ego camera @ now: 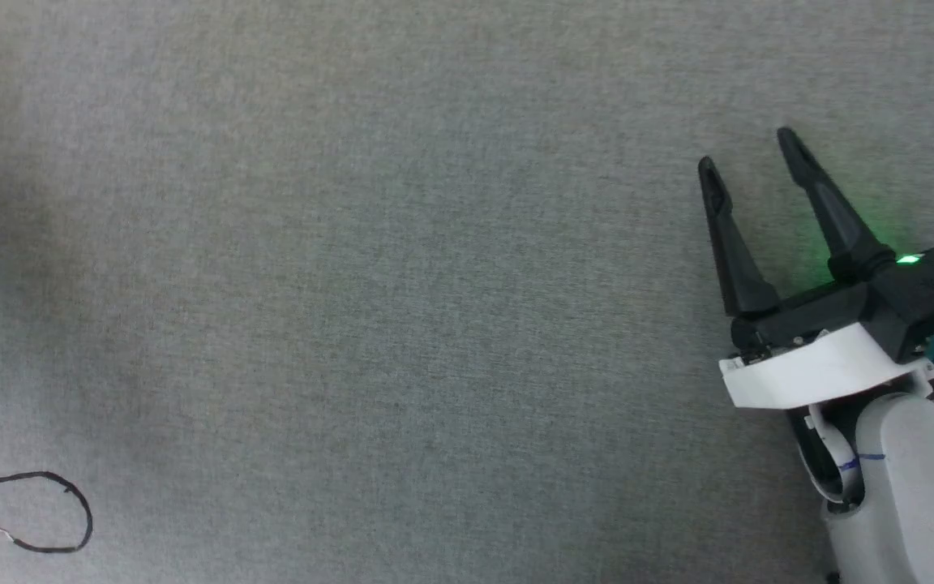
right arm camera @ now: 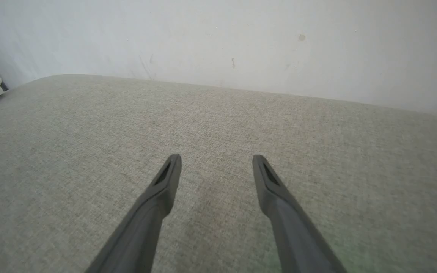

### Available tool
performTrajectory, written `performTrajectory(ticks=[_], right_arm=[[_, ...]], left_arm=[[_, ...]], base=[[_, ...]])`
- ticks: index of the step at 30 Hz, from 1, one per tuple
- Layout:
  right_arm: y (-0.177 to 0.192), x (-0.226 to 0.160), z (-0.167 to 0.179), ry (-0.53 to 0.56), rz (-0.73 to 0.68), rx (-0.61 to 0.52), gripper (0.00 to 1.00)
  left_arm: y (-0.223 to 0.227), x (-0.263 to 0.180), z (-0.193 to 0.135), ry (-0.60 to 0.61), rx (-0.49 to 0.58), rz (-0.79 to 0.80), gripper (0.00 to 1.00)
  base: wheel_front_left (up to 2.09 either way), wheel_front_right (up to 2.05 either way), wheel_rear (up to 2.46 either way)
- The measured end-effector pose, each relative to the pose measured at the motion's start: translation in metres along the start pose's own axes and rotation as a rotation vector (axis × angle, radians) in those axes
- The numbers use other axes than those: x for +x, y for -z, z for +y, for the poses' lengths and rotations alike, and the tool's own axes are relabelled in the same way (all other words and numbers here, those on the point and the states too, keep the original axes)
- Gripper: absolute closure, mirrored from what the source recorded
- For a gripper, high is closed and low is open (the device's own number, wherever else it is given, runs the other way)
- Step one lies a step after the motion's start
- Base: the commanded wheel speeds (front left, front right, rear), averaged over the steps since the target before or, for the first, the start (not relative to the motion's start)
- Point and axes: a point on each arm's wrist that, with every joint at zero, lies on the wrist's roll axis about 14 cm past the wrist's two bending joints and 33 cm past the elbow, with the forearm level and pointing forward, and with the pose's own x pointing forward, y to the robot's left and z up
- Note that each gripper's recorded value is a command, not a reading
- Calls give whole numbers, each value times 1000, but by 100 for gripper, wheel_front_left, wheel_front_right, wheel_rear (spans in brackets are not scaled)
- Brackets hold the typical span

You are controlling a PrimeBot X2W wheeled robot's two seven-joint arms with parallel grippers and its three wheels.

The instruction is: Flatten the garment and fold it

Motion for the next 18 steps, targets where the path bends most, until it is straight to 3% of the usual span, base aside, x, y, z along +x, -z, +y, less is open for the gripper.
performTrajectory(ticks=[9, 13, 18], right_arm=[[-10, -29, -1, 43, 18, 1, 0], [-27, -42, 8, 49, -12, 9, 0], [-54, -59, 19, 51, -67, 5, 0]], left_arm=[[-110, -47, 14, -48, 217, -551, 100], [-165, -94, 6, -8, 311, -776, 100], [-227, -175, -22, 110, 349, -1027, 100]], base=[[0, 0, 0], [0, 0, 0], [0, 0, 0]])
